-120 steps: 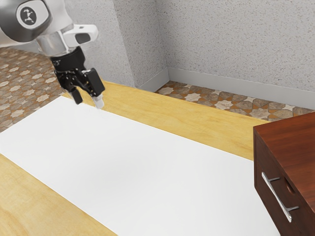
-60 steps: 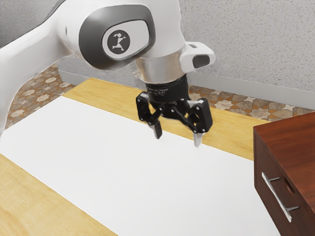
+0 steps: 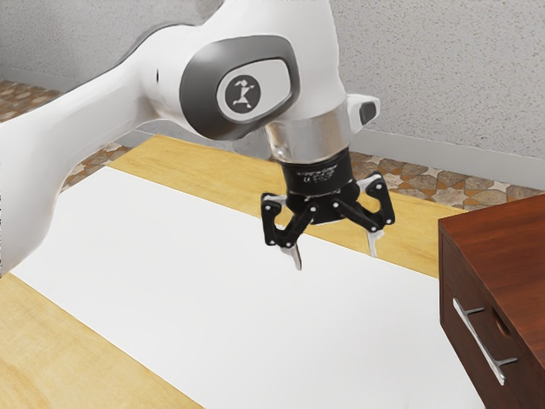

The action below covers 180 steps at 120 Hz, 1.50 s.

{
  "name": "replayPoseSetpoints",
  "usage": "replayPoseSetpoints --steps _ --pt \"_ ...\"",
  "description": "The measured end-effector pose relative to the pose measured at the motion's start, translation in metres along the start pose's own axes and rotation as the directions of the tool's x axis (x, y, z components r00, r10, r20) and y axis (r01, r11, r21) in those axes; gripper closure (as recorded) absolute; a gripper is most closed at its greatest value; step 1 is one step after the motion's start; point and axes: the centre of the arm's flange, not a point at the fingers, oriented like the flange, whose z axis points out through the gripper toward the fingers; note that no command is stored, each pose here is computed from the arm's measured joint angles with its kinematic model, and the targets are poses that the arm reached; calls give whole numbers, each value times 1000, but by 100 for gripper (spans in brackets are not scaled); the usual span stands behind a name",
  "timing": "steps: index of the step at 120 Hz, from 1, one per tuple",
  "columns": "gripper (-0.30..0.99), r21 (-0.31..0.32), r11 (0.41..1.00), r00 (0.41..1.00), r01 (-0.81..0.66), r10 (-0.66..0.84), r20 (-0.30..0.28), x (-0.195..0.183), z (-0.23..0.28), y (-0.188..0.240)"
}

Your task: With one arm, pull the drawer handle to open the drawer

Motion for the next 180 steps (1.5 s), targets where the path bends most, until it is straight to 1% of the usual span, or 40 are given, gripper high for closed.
replayPoseSetpoints --steps 13,26,37,54,61,79,93,103,125,156,180 --pt "0 8 1000 999 22 -22 -23 -30 6 16" --pt "0 15 997 996 80 -79 -37 -37 22 21" --pt "0 0 993 990 122 -122 -69 -48 27 13" --pt "0 -58 987 983 152 -157 -99 -69 38 13" --pt "0 -95 983 981 156 -166 -104 -77 41 19" --pt "0 -184 970 977 162 -183 -108 -94 40 35" --pt "0 -225 959 975 170 -196 -100 -103 43 44" --pt "0 -246 952 973 182 -210 -96 -105 43 46" --pt "0 -259 940 964 224 -253 -86 -99 50 46" --pt "0 -257 923 947 287 -314 -70 -78 66 46" --pt "0 -263 918 945 297 -322 -59 -82 71 52"
